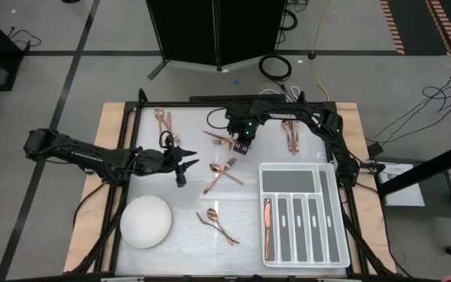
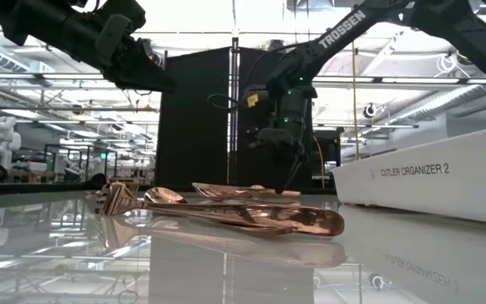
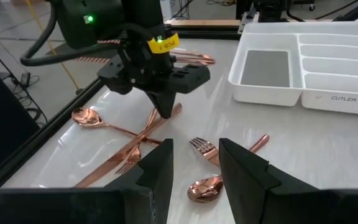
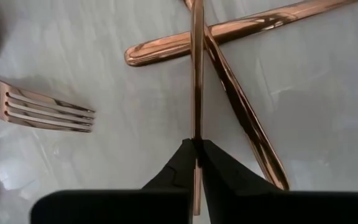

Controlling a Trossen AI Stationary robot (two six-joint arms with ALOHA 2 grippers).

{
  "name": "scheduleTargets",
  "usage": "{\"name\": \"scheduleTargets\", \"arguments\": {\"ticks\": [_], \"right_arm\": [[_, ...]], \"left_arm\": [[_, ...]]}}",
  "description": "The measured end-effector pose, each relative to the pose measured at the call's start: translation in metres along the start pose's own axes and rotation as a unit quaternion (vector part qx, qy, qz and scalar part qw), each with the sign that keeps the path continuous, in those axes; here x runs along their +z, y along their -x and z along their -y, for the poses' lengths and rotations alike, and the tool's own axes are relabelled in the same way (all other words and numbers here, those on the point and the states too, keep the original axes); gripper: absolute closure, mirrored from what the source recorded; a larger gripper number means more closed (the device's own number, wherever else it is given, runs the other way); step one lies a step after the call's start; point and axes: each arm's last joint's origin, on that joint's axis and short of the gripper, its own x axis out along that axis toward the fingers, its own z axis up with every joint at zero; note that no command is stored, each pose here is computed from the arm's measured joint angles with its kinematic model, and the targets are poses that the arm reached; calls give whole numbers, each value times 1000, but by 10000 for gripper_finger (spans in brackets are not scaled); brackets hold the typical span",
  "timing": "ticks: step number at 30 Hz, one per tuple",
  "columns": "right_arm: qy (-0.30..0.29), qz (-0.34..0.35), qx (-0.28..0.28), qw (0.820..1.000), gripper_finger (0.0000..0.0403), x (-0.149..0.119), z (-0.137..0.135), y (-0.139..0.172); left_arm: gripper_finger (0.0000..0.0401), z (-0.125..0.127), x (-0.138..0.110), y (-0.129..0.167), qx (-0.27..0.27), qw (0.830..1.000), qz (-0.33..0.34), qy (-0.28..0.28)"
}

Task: Sort silverware
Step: Put the middle brown knife in white silverware organizer

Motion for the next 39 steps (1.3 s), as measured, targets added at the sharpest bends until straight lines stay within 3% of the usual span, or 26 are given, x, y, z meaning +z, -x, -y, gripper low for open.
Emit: {"name": "scheduleTargets", "arguments": {"ticks": [10, 17, 24, 39], "right_arm": [[27, 34, -22, 999, 317, 6, -4, -1], [38, 85, -25, 995, 299, 17, -5, 0], [39, 83, -24, 996, 317, 19, -8, -9], [35, 62, -24, 997, 395, 17, -15, -19]], "left_arm": [[271, 0, 0, 0, 0, 1000, 0, 0], [271, 0, 0, 0, 0, 1000, 0, 0], [271, 0, 0, 0, 0, 1000, 0, 0], [271, 0, 0, 0, 0, 1000, 0, 2]]}}
